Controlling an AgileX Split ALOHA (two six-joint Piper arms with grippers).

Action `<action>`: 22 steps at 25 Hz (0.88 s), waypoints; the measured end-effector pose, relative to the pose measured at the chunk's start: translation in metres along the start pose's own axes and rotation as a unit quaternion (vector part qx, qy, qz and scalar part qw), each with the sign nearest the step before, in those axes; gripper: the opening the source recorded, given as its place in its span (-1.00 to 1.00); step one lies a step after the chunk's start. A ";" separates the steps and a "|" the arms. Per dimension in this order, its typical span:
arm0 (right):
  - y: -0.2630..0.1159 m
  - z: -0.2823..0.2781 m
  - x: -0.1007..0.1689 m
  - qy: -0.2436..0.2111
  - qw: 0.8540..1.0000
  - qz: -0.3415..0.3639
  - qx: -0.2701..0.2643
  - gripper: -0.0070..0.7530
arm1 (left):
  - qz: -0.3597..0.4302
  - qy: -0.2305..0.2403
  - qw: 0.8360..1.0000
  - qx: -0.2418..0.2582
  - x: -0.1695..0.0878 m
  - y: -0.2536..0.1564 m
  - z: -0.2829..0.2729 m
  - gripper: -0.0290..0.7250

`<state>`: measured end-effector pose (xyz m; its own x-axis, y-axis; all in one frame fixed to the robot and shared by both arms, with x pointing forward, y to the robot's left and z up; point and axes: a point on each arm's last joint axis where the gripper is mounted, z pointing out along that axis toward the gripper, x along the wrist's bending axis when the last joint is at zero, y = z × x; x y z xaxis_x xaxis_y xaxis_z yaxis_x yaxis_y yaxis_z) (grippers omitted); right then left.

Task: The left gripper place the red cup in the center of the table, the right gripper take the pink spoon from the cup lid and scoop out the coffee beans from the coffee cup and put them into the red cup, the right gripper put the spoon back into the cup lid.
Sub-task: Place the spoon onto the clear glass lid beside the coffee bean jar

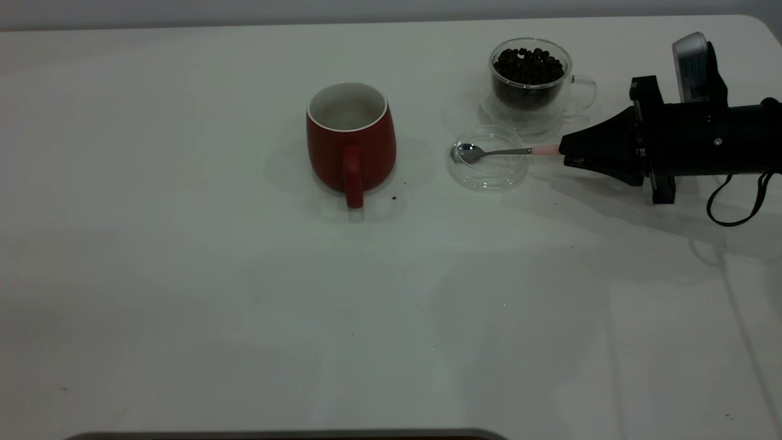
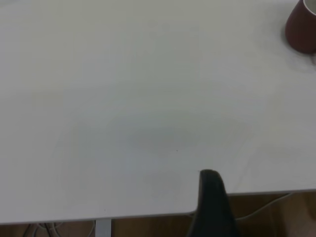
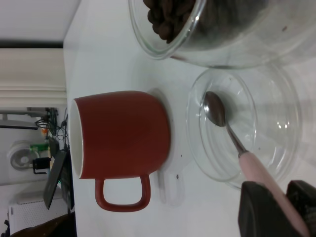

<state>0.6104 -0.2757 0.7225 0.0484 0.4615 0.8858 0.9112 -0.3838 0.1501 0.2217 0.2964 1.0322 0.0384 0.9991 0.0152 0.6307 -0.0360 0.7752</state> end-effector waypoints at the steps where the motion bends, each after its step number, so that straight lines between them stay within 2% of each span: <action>1: -0.001 0.000 -0.001 0.001 1.000 0.001 0.001 -0.68 | 0.000 0.000 1.000 0.000 0.000 0.000 0.000 0.63; 10: -0.001 0.000 -0.001 0.001 1.000 0.002 0.001 -0.64 | 0.000 0.000 1.000 0.000 0.000 0.000 0.000 0.63; 13: -0.001 0.000 -0.002 -0.002 1.000 0.002 0.001 -0.43 | 0.000 0.000 1.000 0.000 0.000 0.000 0.000 0.63; 18: -0.001 0.001 -0.002 -0.003 1.000 0.002 0.001 0.11 | 0.001 0.000 1.000 0.000 0.000 0.000 0.000 0.63; 22: -0.001 0.001 -0.002 -0.003 1.000 0.002 0.001 0.42 | 0.001 0.000 1.000 0.000 0.000 0.000 0.000 0.63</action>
<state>0.6096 -0.2757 0.7204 0.0540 0.4645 0.8839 0.9116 -0.3843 0.1462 0.2217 0.2964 1.0322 0.0403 0.9990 0.0174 0.6306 -0.0389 0.7752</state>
